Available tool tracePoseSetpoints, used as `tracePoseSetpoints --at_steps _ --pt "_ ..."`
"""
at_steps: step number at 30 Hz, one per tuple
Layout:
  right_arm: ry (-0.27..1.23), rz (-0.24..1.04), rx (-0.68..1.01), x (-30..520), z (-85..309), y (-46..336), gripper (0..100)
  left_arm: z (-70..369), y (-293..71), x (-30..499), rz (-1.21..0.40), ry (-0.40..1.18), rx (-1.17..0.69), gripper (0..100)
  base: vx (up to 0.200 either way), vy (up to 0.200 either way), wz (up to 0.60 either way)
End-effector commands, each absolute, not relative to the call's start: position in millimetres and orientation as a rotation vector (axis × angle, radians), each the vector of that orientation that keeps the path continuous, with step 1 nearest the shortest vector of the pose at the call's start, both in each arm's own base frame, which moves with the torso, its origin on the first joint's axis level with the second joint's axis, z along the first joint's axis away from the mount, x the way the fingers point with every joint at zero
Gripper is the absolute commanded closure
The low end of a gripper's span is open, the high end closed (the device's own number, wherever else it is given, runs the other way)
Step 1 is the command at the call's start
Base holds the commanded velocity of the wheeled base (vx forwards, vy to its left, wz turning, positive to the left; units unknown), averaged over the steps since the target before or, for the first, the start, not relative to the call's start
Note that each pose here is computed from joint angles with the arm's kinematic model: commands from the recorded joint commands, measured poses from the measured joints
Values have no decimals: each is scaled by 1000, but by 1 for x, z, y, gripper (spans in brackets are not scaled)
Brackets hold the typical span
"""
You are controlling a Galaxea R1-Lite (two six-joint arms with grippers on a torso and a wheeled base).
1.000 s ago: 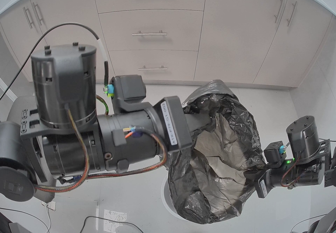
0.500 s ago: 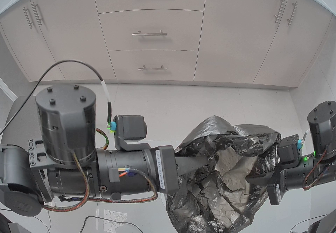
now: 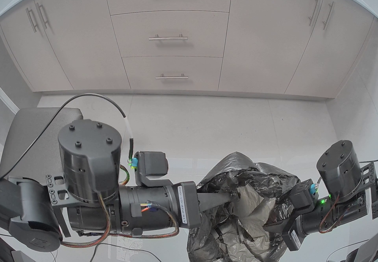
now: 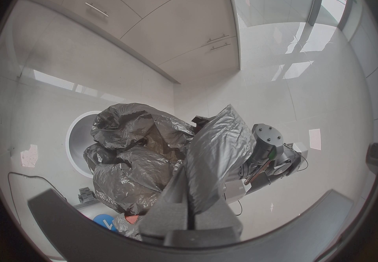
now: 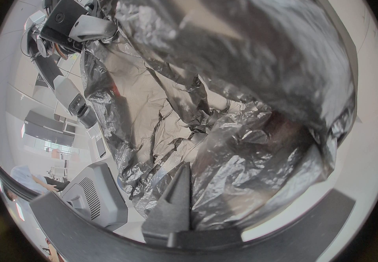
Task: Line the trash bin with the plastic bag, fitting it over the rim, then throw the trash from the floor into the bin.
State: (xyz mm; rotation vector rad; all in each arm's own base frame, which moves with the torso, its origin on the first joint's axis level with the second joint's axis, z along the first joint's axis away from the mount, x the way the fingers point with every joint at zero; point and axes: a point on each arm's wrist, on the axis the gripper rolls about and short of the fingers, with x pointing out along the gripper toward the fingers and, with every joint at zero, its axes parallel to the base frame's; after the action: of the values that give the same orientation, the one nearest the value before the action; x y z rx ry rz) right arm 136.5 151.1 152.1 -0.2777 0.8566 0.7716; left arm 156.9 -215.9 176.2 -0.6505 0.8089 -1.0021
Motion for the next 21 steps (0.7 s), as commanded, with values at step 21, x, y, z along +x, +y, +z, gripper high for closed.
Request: tracePoseSetpoints --at_steps 21 --pt "906 726 -174 190 81 158 100 116 -226 199 -916 856 -656 100 0 0 0"
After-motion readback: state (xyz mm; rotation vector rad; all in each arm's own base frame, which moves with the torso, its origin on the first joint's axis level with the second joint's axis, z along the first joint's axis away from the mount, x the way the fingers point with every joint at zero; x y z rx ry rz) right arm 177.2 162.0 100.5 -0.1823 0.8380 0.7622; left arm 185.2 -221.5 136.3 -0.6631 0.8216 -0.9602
